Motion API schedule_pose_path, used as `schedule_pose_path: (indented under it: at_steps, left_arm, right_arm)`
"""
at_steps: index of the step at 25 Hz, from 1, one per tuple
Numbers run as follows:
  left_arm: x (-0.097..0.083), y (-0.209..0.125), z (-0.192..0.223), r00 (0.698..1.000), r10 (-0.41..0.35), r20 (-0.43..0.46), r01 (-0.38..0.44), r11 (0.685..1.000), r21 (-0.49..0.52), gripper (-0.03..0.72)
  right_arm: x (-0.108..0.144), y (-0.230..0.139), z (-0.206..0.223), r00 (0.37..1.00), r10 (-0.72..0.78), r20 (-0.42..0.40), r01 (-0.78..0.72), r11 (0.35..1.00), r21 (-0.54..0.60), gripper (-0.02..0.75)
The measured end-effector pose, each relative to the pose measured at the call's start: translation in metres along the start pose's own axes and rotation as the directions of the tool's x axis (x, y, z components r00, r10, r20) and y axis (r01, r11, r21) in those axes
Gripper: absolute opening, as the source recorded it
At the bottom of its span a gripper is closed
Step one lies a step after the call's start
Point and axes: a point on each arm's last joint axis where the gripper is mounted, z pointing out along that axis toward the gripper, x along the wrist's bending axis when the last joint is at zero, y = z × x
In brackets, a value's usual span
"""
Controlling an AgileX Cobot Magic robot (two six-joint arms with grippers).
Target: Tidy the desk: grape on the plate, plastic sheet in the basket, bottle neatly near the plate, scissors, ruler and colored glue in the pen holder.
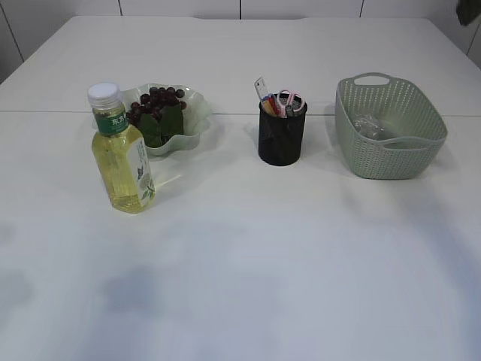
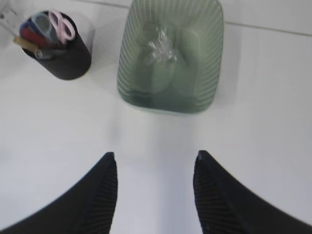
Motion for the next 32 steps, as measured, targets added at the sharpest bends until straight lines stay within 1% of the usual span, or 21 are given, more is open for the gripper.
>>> schedule_pose_path:
  at_steps: [4, 8, 14, 19, 25, 30, 32]
  left_arm:
    - [0.007, -0.009, -0.013, 0.997, 0.001, -0.077, 0.0, 1.0, 0.005, 0.433]
    - [0.012, -0.019, -0.026, 0.99, -0.012, -0.138, 0.014, 1.0, 0.012, 0.433]
    - [0.013, -0.033, -0.048, 0.99, -0.023, -0.142, 0.014, 0.998, -0.061, 0.433]
    - [0.013, -0.048, -0.067, 0.99, -0.025, -0.137, 0.008, 0.992, -0.125, 0.433]
    - [0.014, -0.064, -0.081, 0.99, -0.026, -0.135, 0.004, 0.987, -0.163, 0.433]
    - [0.016, -0.084, -0.102, 0.991, -0.026, -0.134, -0.012, 0.961, -0.277, 0.433]
    - [0.018, -0.095, -0.108, 0.99, -0.027, -0.139, -0.015, 0.955, -0.296, 0.433]
  right_arm:
    - [-0.004, -0.031, -0.008, 0.998, -0.023, 0.052, 0.02, 0.999, 0.048, 0.407]
    - [-0.005, -0.057, -0.029, 0.998, -0.024, 0.062, 0.022, 0.999, 0.037, 0.407]
    - [-0.004, -0.093, -0.057, 0.998, 0.009, 0.061, -0.009, 1.0, -0.004, 0.407]
    - [-0.003, -0.128, -0.088, 0.997, 0.055, 0.054, -0.051, 0.996, -0.079, 0.407]
    - [-0.003, -0.173, -0.126, 0.995, 0.089, 0.046, -0.078, 0.976, -0.202, 0.407]
    - [-0.002, -0.218, -0.153, 0.994, 0.1, 0.037, -0.083, 0.946, -0.315, 0.407]
    - [-0.001, -0.234, -0.157, 0.994, 0.104, 0.031, -0.087, 0.936, -0.341, 0.407]
